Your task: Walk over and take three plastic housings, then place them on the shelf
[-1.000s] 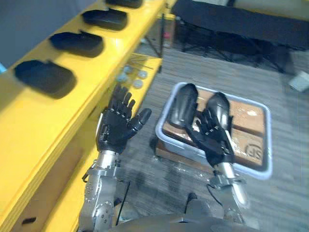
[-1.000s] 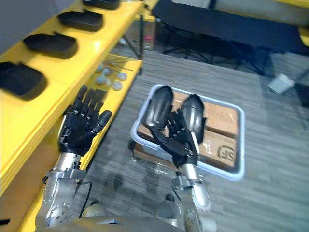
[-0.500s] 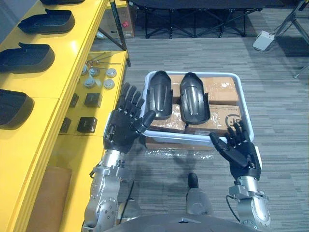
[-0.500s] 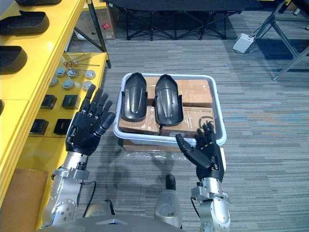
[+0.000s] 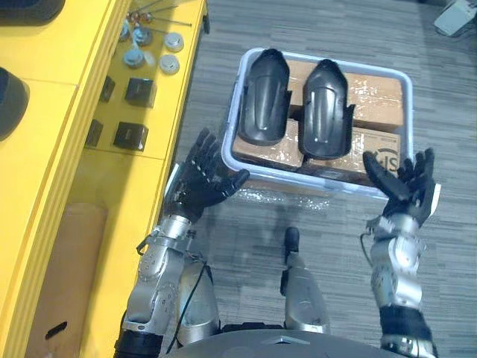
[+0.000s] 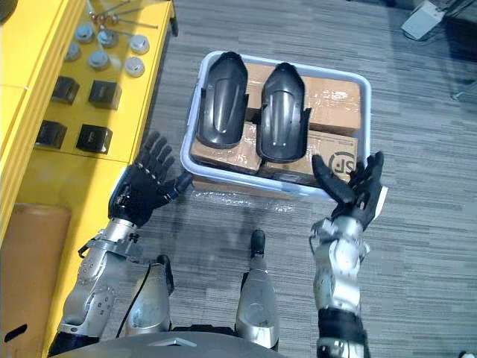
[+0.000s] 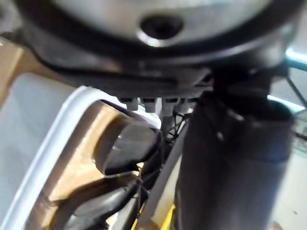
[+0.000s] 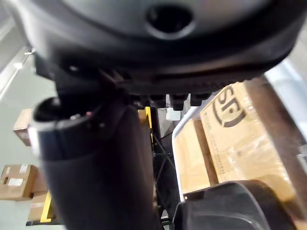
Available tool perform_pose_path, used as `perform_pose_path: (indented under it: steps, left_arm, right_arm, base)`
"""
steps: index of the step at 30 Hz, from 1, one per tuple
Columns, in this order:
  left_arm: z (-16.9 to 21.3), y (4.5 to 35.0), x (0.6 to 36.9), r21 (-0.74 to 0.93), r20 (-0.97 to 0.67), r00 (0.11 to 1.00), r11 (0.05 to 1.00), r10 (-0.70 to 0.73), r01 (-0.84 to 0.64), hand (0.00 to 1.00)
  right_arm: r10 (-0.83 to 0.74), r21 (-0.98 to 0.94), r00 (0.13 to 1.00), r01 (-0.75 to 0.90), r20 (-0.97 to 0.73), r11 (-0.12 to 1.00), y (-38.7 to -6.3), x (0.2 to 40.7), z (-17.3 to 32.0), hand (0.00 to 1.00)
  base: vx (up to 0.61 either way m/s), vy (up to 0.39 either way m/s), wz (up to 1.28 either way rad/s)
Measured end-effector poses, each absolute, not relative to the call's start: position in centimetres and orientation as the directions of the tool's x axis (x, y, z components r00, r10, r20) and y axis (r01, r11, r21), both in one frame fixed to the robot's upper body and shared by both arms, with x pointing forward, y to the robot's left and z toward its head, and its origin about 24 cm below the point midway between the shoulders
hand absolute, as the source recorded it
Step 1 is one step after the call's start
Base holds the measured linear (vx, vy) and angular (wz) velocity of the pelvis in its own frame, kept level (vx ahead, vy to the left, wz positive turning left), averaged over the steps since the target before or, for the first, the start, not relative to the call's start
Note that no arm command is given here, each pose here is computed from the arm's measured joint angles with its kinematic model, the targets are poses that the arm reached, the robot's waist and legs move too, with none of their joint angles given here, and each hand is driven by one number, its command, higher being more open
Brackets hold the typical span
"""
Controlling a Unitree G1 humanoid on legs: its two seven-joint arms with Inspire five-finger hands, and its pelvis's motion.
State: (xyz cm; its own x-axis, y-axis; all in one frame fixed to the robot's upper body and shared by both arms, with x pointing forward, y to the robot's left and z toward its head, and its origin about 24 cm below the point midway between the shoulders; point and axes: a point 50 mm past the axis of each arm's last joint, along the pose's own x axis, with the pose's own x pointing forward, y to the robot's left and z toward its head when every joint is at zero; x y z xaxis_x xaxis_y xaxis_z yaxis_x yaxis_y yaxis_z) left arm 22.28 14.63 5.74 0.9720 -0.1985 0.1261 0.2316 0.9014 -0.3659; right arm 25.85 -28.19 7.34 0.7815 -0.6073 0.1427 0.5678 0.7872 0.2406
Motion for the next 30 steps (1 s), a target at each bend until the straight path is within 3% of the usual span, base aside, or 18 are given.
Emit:
perform_pose_path:
  steps: [12, 19, 25, 26, 30]
  left_arm:
    - [0.2, 15.7, 22.1, -0.340, -0.126, 0.973, 0.930, -0.194, 0.142, 1.00]
    - [-2.9, 14.5, 21.0, -0.320, -0.253, 0.936, 0.934, -0.245, 0.158, 1.00]
    - [-4.6, 14.1, 20.2, -0.318, -0.319, 0.916, 0.938, -0.244, 0.139, 1.00]
    - [-4.7, 14.2, 20.2, -0.316, -0.321, 0.918, 0.940, -0.234, 0.129, 1.00]
    - [-4.9, 14.0, 20.1, -0.323, -0.319, 0.924, 0.941, -0.210, 0.102, 1.00]
  right_arm:
    - [-0.735, 0.033, 0.663, 0.739, 0.138, 0.673, -36.6, 30.7, 13.9, 1.00]
    - [-0.769, -0.178, 0.632, 0.771, 0.094, 0.612, -39.3, 31.8, 17.4, 1.00]
    - [-0.780, -0.282, 0.626, 0.744, -0.023, 0.606, -41.1, 31.2, 17.0, 1.00]
    - [-0.776, -0.319, 0.631, 0.731, -0.022, 0.603, -41.4, 31.1, 17.3, 0.00]
    - [-0.803, -0.391, 0.592, 0.724, -0.068, 0.568, -43.5, 29.7, 18.1, 0.00]
  base:
    - [-0.06, 0.029, 0.18]
    - [-0.05, 0.026, 0.03]
    - [-0.06, 0.018, 0.04]
    - [-0.05, 0.021, 0.05]
    - [-0.05, 0.035, 0.12]
